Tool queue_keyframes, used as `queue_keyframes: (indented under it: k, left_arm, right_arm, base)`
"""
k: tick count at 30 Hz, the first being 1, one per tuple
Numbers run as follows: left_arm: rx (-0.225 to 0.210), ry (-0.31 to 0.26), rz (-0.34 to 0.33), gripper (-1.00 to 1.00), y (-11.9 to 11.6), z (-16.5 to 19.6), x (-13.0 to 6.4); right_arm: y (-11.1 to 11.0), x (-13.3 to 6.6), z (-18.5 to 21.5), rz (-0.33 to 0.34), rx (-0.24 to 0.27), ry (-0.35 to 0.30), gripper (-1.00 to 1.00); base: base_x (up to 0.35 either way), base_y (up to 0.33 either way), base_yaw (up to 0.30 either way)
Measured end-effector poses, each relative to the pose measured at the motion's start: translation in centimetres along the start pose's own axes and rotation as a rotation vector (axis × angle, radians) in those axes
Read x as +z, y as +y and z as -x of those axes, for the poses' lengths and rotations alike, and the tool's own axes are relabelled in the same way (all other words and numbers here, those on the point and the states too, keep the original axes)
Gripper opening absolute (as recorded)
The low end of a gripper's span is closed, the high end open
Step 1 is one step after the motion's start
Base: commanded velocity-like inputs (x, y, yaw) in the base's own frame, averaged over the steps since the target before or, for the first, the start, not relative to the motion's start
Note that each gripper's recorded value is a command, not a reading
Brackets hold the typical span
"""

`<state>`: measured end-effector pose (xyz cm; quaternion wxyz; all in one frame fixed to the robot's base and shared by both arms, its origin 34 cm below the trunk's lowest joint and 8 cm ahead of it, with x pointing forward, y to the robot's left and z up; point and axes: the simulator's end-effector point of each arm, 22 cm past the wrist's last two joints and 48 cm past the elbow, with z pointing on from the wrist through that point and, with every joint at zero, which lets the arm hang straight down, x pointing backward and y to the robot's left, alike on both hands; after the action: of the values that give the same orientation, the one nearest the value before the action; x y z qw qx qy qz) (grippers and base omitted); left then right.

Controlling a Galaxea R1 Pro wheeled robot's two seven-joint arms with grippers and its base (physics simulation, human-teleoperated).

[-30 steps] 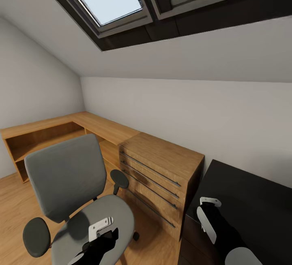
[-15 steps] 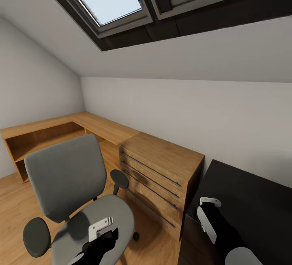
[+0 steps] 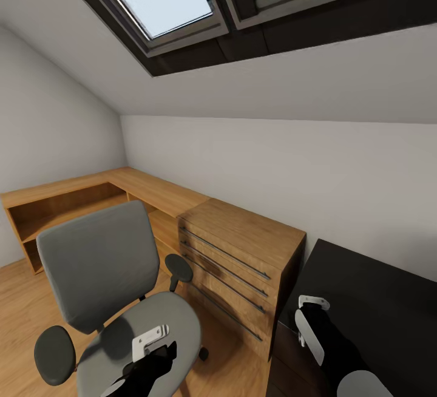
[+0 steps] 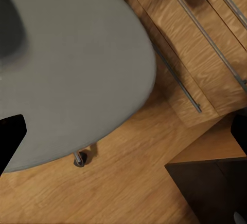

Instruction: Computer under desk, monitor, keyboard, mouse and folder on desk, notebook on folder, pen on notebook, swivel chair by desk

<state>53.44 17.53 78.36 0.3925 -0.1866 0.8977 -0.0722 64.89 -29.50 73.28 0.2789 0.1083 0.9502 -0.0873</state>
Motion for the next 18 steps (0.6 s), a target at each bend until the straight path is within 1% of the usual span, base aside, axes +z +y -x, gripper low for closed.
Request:
queue_keyframes:
  k: [7,18]
  left_arm:
    - [0.000,0.000,0.000,1.00,0.00,0.00,0.00]
    - [0.000,0.000,0.000,1.00,0.00,0.00,0.00]
  right_arm:
    - [0.37,0.02,-0.06,0.017,0.002,0.002,-1.00]
    - [0.36,0.02,-0.06,0.018,0.003,0.002,-1.00]
  base:
    - [0.000,0.000,0.000]
    - [0.000,0.000,0.000]
